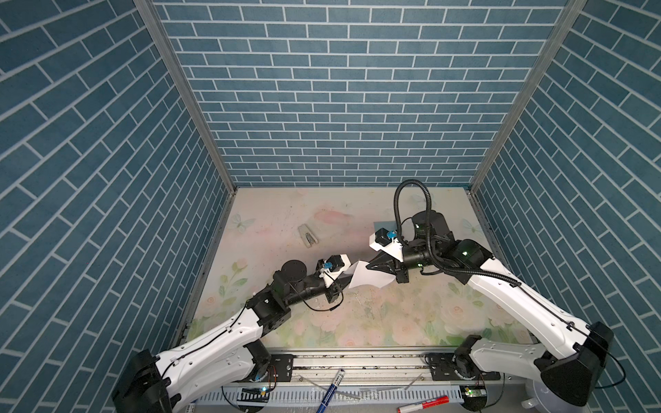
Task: Place the letter into the envelope and seal it
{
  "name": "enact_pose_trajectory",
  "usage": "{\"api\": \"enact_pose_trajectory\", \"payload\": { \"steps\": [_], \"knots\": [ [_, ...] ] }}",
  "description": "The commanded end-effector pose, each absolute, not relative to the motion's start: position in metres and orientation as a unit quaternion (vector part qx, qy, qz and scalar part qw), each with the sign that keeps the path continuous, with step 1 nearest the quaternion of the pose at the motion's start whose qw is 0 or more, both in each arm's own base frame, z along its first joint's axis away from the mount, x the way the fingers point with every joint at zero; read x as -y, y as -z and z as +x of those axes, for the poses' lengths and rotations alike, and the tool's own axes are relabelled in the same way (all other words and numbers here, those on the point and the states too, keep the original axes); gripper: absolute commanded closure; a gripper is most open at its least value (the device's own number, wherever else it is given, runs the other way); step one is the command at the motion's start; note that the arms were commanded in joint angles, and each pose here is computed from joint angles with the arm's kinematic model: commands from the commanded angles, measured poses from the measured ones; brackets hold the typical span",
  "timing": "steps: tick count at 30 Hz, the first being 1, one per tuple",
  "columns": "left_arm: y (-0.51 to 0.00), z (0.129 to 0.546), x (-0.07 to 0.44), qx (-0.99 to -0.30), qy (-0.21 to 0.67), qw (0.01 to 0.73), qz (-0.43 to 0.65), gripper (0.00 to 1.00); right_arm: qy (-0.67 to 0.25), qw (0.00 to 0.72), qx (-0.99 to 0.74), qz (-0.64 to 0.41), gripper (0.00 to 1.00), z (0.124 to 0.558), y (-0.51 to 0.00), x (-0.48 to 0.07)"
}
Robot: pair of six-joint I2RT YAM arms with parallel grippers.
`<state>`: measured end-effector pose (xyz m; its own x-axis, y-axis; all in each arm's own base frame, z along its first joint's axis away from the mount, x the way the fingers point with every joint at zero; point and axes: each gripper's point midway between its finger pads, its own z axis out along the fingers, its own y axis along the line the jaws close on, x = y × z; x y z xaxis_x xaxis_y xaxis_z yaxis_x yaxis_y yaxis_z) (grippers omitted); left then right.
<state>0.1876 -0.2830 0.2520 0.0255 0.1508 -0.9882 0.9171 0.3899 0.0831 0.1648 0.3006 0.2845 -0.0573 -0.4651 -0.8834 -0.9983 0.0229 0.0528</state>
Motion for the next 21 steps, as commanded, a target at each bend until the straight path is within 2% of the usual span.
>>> {"api": "enact_pose_trajectory", "payload": {
  "steps": [1,5,8,11,16,19,21],
  "knots": [
    [-0.255,0.18,0.276,-0.601,0.339,0.576,0.438,0.51,-0.325,0.367,-0.645,-0.587,1.0,0.172,-0.269,-0.286],
    [-0.272,0.168,0.271,-0.561,0.361,0.605,0.434,0.24,-0.289,0.357,-0.664,-0.59,1.0,0.173,-0.249,-0.274],
    [-0.28,0.166,0.27,-0.546,0.37,0.621,0.424,0.12,-0.285,0.353,-0.667,-0.59,1.0,0.174,-0.236,-0.274],
    [-0.282,0.166,0.271,-0.544,0.37,0.622,0.425,0.06,-0.293,0.347,-0.664,-0.593,1.0,0.172,-0.228,-0.277],
    [-0.28,0.172,0.28,-0.56,0.382,0.6,0.424,0.05,-0.305,0.342,-0.648,-0.608,1.0,0.165,-0.225,-0.281],
    [-0.276,0.176,0.288,-0.574,0.392,0.581,0.423,0.07,-0.313,0.346,-0.633,-0.618,1.0,0.16,-0.227,-0.283],
    [-0.274,0.176,0.294,-0.574,0.397,0.57,0.434,0.12,-0.321,0.348,-0.625,-0.621,1.0,0.157,-0.228,-0.285]
  ]
}}
